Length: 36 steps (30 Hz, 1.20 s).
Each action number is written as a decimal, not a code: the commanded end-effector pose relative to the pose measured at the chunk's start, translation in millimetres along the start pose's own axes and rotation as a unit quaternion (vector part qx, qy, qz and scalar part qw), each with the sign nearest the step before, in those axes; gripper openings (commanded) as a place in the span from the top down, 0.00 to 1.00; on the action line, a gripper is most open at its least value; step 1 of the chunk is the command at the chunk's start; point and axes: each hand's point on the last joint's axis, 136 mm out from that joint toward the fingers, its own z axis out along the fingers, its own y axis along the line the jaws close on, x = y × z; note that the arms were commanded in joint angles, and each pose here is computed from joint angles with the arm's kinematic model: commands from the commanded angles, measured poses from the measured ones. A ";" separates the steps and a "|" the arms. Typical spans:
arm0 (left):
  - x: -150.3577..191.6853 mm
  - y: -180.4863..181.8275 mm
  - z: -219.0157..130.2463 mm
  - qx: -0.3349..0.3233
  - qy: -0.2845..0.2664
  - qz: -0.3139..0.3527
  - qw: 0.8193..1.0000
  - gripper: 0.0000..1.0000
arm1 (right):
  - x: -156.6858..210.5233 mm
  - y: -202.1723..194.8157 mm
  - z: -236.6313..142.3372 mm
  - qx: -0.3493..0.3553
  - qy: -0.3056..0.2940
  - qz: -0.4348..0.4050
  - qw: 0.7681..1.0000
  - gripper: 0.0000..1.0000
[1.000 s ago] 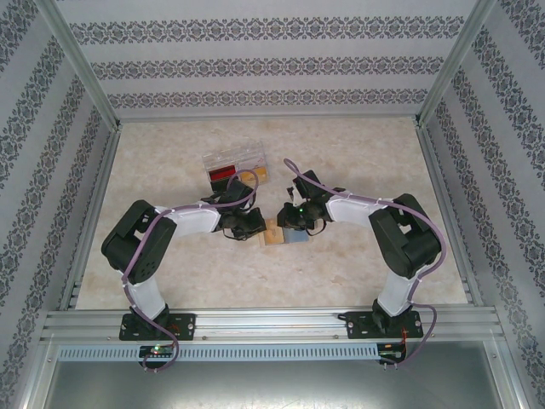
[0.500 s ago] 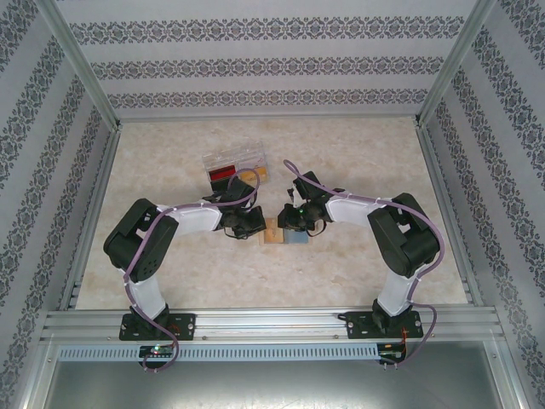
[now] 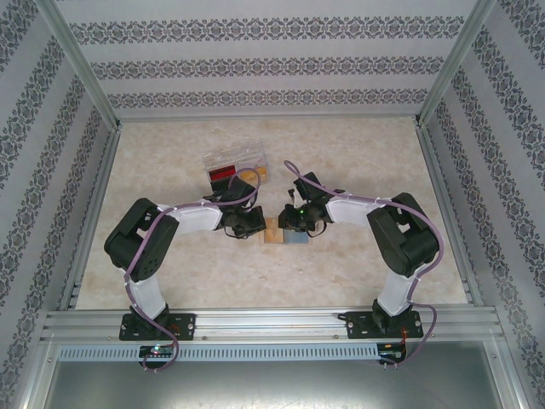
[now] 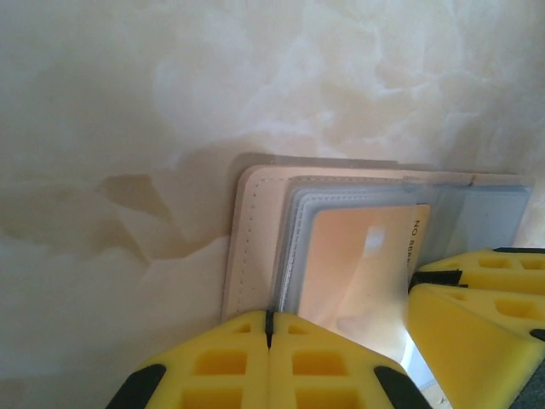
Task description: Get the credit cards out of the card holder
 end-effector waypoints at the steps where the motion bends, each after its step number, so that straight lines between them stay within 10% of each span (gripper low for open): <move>1: 11.9 36.8 10.3 -0.073 0.021 -0.002 0.997 0.99 | 4.5 -16.5 5.8 0.019 0.007 0.015 1.000 0.78; 11: 15.0 36.1 14.3 -0.064 0.028 -0.011 0.997 0.99 | 0.4 -31.7 -5.9 0.069 -0.026 0.016 0.997 0.77; 27: 18.6 26.8 20.5 -0.042 0.050 -0.004 0.998 0.98 | 5.9 6.6 4.9 -0.039 0.010 0.000 0.999 0.78; 36: 15.5 24.6 13.9 -0.051 0.047 0.007 0.998 0.92 | -1.0 -9.1 -5.8 0.001 -0.022 0.007 1.000 0.92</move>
